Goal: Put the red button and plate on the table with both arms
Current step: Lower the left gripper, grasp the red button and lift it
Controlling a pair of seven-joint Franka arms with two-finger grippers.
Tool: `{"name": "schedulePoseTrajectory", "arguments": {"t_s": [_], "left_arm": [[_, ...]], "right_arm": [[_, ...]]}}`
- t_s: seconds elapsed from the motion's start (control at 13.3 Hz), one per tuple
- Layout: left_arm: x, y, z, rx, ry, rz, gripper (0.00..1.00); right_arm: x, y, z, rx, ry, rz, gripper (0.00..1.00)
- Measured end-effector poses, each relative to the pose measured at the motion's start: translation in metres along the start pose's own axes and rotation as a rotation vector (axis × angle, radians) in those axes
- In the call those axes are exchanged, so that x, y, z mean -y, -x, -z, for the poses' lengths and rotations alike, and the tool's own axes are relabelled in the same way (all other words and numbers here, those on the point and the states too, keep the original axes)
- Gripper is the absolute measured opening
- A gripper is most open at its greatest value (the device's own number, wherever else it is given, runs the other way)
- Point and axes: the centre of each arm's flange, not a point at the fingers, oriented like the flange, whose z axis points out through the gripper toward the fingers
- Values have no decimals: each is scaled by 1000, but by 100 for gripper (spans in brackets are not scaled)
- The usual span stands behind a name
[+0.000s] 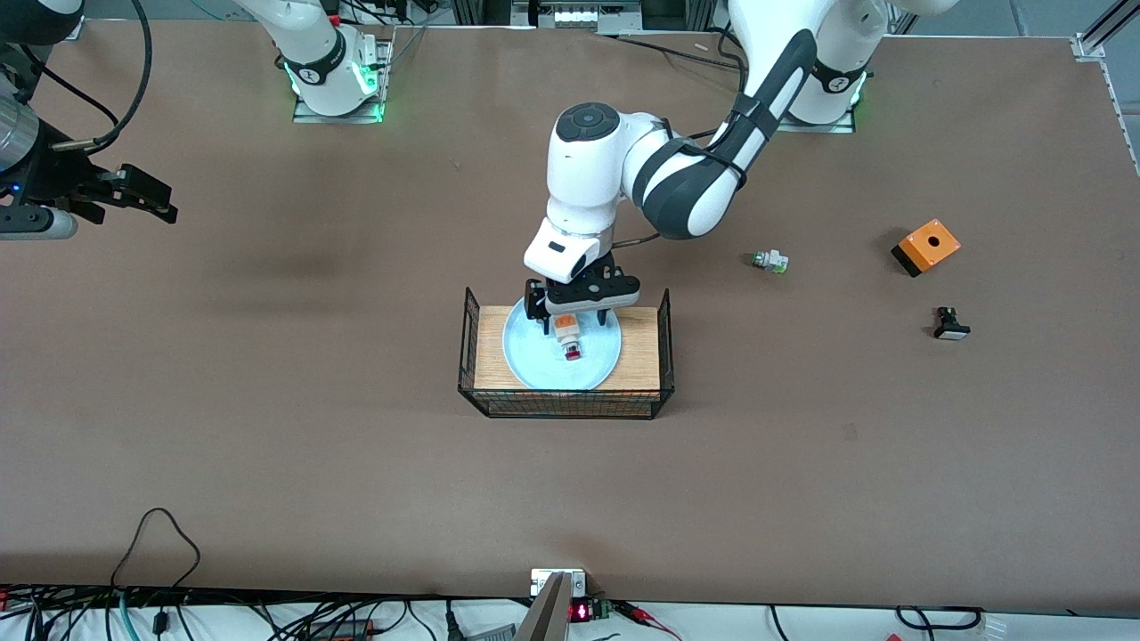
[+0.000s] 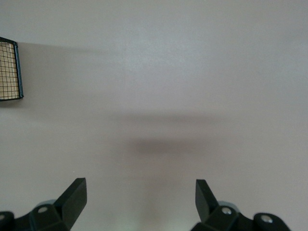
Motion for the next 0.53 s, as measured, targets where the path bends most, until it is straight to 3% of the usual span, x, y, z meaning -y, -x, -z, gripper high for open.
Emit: {"name": "schedulePoseTrajectory", "arguments": {"t_s": [0.08,0.23,0.38,0.53], "left_arm": [[-2,1,0,-2,9,-2,75],[-4,1,1,-6,24,-1,67],[-3,0,0,-8,26,-1,49],[-3,1,-1,-8,25,-1,45]], "right_arm": [[0,0,0,0,0,0,100],[-2,-1,0,-1,0,-4,100],[-3,-3,2,-6,1,-7,100],[-4,-7,0,-4,2,-8,100]]}}
